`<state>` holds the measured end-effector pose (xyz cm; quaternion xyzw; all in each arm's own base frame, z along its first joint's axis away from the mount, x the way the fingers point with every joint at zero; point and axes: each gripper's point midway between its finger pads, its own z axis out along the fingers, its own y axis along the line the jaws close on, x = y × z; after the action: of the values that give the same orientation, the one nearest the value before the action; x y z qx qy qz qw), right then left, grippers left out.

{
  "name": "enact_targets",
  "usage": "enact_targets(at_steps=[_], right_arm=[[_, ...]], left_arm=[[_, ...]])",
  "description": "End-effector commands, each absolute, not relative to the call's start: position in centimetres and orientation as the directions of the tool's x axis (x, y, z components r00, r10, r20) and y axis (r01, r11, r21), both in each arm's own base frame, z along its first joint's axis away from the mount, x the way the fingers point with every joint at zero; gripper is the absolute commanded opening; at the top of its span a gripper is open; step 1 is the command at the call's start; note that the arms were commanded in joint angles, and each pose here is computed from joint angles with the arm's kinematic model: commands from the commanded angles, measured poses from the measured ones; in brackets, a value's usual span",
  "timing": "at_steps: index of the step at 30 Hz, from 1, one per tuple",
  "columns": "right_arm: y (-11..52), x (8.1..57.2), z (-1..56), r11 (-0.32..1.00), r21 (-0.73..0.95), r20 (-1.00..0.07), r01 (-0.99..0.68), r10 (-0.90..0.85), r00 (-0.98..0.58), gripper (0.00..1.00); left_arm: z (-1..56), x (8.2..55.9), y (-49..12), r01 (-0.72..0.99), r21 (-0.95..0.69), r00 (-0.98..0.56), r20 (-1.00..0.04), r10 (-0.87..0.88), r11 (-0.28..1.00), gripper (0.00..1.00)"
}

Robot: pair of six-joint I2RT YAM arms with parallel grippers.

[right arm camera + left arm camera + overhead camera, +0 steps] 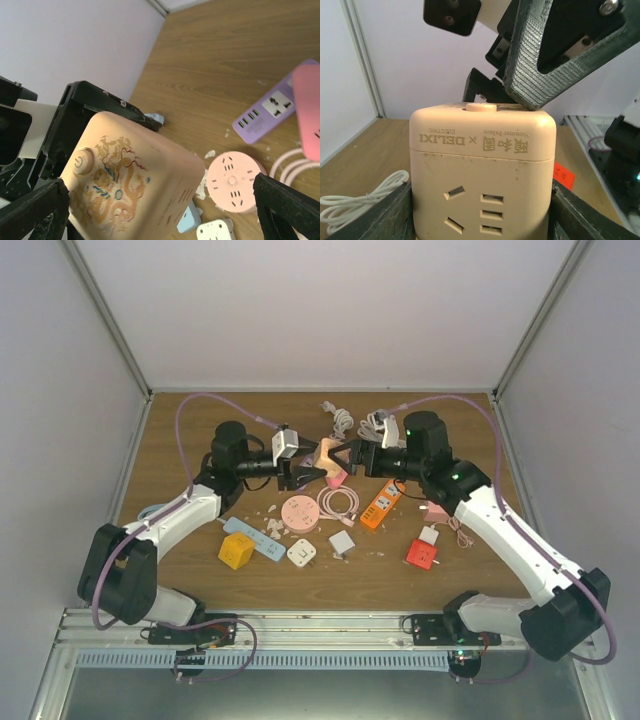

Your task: Insert the plug

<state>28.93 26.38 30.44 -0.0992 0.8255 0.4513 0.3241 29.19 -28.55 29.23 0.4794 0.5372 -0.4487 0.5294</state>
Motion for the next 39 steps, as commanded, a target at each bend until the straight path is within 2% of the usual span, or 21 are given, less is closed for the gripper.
enact_targets(at_steps=[1, 6, 10, 20, 24, 26, 27, 29, 32, 33, 34, 39], right_arm=[[25.8, 28.6, 28.4, 0.658, 0.689, -0.536, -0.304, 0.179, -0.825, 1.00], [26.3, 28.9, 28.1, 0.662, 0.724, -0.470, -0.194, 0.268, -0.841, 0.98], [26.4, 29.1, 27.0, 0.659, 0.742, -0.417, -0.118, 0.317, -0.852, 0.93], [26.8, 29.1, 24.5, 0.675, 0.736, -0.349, -0.052, 0.313, -0.883, 0.68], [26.5, 29.0, 24.4, 0.674, 0.737, -0.349, -0.041, 0.327, -0.878, 0.64], [26.3, 29.0, 24.3, 0.675, 0.736, -0.353, -0.040, 0.334, -0.874, 0.58], [26.3, 29.0, 24.4, 0.672, 0.739, -0.358, -0.045, 0.335, -0.871, 0.53], [26.2, 28.9, 24.6, 0.667, 0.743, -0.371, -0.056, 0.341, -0.864, 0.44], [25.4, 29.0, 24.7, 0.675, 0.736, -0.396, -0.051, 0.369, -0.841, 0.41], [24.9, 29.0, 24.9, 0.676, 0.735, -0.407, -0.047, 0.385, -0.829, 0.41], [24.5, 29.0, 24.9, 0.680, 0.732, -0.415, -0.041, 0.397, -0.819, 0.41], [21.7, 28.3, 23.7, 0.726, 0.688, -0.460, 0.002, 0.438, -0.773, 0.41]], left_arm=[[30.5, 29.4, -29.4, 0.957, 0.262, 0.258, -0.965, 0.043, 0.129, 0.40], [29.0, 30.4, -30.0, 0.947, 0.291, 0.278, -0.955, 0.107, 0.137, 0.40], [27.9, 30.8, -30.8, 0.935, 0.328, 0.305, -0.937, 0.169, 0.136, 0.40], [25.5, 30.5, -32.3, 0.928, 0.356, 0.318, -0.911, 0.262, 0.110, 0.41], [25.1, 30.1, -32.4, 0.926, 0.365, 0.327, -0.906, 0.270, 0.102, 0.42], [25.1, 29.9, -32.5, 0.922, 0.373, 0.336, -0.903, 0.268, 0.102, 0.42], [25.1, 29.8, -32.4, 0.920, 0.376, 0.338, -0.903, 0.265, 0.107, 0.44], [25.5, 29.7, -32.4, 0.914, 0.385, 0.343, -0.903, 0.260, 0.130, 0.55], [26.4, 29.3, -32.3, 0.903, 0.397, 0.352, -0.904, 0.243, 0.168, 0.78], [26.6, 29.2, -32.2, 0.899, 0.401, 0.356, -0.903, 0.241, 0.178, 0.94], [26.8, 29.1, -32.1, 0.896, 0.401, 0.353, -0.904, 0.243, 0.191, 0.98], [27.8, 29.1, -31.1, 0.886, 0.369, 0.308, -0.921, 0.239, 0.281, 0.99]])
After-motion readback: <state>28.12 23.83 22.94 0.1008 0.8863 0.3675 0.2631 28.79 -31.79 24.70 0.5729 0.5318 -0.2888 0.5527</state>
